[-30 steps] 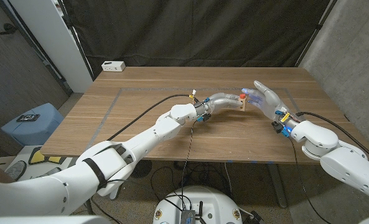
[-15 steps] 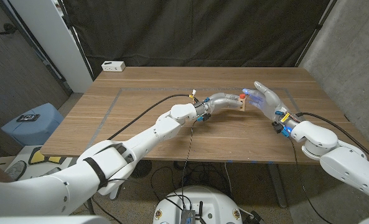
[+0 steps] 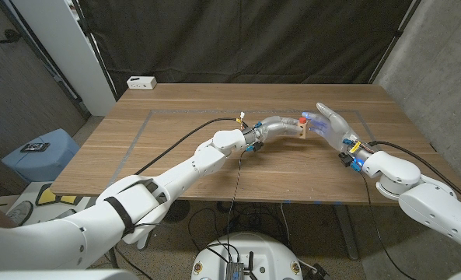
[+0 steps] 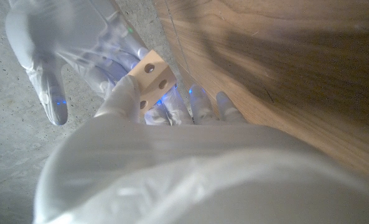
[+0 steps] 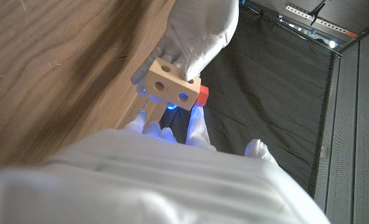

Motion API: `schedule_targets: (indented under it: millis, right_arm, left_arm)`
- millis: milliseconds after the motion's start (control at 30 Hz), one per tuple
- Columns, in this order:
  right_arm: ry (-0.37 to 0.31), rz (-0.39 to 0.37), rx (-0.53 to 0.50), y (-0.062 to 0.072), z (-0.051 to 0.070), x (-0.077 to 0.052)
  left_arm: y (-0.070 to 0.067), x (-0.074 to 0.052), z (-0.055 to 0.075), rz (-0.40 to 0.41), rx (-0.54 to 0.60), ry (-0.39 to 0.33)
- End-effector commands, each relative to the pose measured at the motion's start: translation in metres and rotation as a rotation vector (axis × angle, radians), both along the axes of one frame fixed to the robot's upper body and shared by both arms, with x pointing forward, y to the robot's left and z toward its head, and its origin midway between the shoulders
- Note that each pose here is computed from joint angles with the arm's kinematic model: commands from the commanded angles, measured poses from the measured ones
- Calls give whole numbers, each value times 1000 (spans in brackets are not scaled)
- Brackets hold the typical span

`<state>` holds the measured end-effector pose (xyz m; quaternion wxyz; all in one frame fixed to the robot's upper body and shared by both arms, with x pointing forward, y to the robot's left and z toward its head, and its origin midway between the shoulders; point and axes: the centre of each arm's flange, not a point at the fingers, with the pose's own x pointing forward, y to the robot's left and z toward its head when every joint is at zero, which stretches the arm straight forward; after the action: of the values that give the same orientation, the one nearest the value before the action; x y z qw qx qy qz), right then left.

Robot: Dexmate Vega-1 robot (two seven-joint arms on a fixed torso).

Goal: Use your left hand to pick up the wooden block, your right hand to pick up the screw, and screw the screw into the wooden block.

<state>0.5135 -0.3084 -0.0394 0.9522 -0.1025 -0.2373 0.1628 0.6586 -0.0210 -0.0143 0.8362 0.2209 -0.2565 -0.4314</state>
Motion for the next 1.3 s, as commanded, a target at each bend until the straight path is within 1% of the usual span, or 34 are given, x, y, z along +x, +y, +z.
schedule_targets:
  millis: [33, 600, 1300]
  right_arm:
    - [1, 2, 5, 0, -1, 2]
    - [6, 0, 9, 0, -3, 1]
    - [18, -20, 14, -1, -6, -4]
  left_arm:
    - [0, 1, 1, 1, 0, 2]
    - [-1, 3, 2, 1, 1, 2]
    - [-2, 5, 1, -3, -2, 6]
